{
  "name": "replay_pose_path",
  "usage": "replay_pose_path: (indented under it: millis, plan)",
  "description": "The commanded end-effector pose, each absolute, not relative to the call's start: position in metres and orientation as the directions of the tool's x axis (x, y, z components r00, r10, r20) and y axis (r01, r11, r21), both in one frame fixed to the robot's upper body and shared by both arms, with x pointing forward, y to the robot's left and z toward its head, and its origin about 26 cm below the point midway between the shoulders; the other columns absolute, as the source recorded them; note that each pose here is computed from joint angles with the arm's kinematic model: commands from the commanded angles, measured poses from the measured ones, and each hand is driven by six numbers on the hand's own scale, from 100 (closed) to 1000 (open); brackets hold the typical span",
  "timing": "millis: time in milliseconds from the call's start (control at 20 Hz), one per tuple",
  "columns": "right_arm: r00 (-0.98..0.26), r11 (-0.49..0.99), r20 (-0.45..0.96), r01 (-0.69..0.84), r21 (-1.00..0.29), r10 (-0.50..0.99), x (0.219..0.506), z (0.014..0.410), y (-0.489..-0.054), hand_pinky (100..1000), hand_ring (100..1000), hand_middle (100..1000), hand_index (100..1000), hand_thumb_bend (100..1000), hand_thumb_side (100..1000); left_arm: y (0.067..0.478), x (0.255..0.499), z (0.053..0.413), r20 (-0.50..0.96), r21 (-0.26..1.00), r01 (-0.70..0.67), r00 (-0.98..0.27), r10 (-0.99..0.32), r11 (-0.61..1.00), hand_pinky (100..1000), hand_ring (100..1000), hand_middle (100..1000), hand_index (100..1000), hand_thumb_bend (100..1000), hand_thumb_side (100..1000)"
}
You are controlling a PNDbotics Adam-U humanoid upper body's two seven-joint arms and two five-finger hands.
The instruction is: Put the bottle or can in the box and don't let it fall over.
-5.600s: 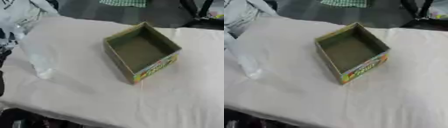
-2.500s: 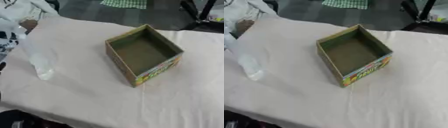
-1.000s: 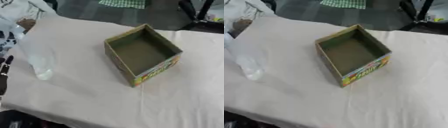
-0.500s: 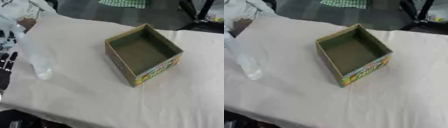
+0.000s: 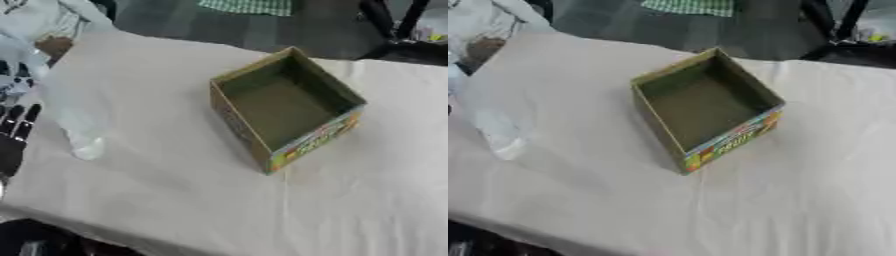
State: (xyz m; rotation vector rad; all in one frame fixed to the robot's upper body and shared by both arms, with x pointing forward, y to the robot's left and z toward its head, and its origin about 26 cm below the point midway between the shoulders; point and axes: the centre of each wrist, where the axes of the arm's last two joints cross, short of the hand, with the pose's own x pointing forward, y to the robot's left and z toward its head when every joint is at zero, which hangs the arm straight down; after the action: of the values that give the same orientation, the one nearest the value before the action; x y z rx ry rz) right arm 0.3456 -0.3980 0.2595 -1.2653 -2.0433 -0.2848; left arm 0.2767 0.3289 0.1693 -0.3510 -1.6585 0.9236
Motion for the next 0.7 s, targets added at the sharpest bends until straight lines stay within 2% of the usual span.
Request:
replay_pose_path:
  millis: [50, 700]
  plan:
    - [-0.281, 0.481, 0.632, 0.861, -0.166, 0.722, 0.342, 0.274, -0.403, 793, 721, 638, 835, 100, 703, 0.331, 0.280, 0.181, 0.705, -0.706, -0.210, -0.300, 0.642, 0.677, 593, 356, 245, 1000, 732, 685]
    - [-0.281, 0.483, 0.634, 0.860, -0.168, 0.721, 0.342, 0.274, -0.403, 793, 721, 635, 835, 100, 709, 0.332, 0.291, 0.181, 0.712, -0.702, -0.214, -0.236, 0.661, 0.680, 588, 387, 244, 1000, 728, 681]
